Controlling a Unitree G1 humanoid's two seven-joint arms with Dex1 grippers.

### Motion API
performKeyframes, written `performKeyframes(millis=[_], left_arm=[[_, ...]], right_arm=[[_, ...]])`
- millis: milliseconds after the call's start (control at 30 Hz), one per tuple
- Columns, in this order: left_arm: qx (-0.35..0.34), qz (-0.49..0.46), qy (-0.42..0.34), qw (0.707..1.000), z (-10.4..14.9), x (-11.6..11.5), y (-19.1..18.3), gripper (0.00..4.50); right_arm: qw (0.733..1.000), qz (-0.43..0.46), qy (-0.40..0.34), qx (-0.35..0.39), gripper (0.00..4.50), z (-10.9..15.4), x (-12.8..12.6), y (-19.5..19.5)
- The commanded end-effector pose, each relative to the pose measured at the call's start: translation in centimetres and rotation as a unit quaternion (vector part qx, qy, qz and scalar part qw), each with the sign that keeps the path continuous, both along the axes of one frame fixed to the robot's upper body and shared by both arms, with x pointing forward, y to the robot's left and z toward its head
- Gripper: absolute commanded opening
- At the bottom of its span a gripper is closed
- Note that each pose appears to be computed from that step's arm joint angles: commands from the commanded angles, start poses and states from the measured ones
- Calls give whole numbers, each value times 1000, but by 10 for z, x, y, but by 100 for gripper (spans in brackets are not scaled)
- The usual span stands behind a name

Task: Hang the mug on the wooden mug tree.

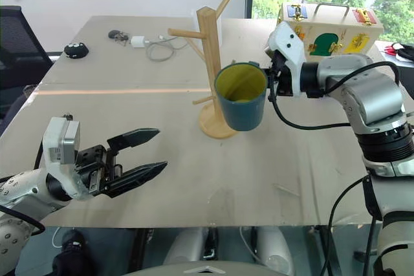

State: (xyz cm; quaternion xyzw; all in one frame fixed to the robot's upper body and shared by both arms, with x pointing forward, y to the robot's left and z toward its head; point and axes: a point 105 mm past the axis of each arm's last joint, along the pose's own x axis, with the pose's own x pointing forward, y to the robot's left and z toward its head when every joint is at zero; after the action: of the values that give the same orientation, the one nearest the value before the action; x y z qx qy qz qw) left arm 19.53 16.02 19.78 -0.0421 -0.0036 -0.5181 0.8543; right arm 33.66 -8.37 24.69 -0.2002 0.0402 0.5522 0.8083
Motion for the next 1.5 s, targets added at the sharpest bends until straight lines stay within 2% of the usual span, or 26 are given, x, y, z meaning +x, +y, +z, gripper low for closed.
performKeyframes(millis=[33, 300, 700, 800, 833, 933, 1133, 1267, 1433, 1500], left_arm=[[-1, 1, -23, 1000, 11, -6, -3, 450], [-12, 31, -27, 999, 20, -8, 13, 450], [-8, 44, -28, 999, 29, -13, 44, 450], [-3, 36, -30, 999, 30, -15, 45, 450], [-4, 34, -31, 999, 30, -15, 46, 450], [-10, 29, -31, 999, 31, -16, 47, 450], [-13, 16, -14, 1000, 25, -12, 49, 450], [8, 17, 2, 1000, 16, -2, 42, 450], [46, 37, 13, 998, -1, 7, 30, 450], [59, 38, 34, 997, -14, 7, 27, 450]], right_arm=[[999, 12, -31, -1, 6, 15, 0, 8], [999, 9, -34, 1, 6, 15, 3, 27], [999, -33, -25, -18, 6, -8, 24, 36], [998, -32, -40, -27, 80, -6, 23, 29], [998, -33, -41, -21, 136, -2, 21, 27], [999, -20, -33, -3, 252, 15, -2, 16], [999, -12, -23, 21, 252, 21, -33, -9], [998, -38, -15, 44, 252, 19, -47, -35], [994, -92, -10, 65, 252, 4, -67, -71], [991, -113, 17, 73, 252, -15, -81, -86]])
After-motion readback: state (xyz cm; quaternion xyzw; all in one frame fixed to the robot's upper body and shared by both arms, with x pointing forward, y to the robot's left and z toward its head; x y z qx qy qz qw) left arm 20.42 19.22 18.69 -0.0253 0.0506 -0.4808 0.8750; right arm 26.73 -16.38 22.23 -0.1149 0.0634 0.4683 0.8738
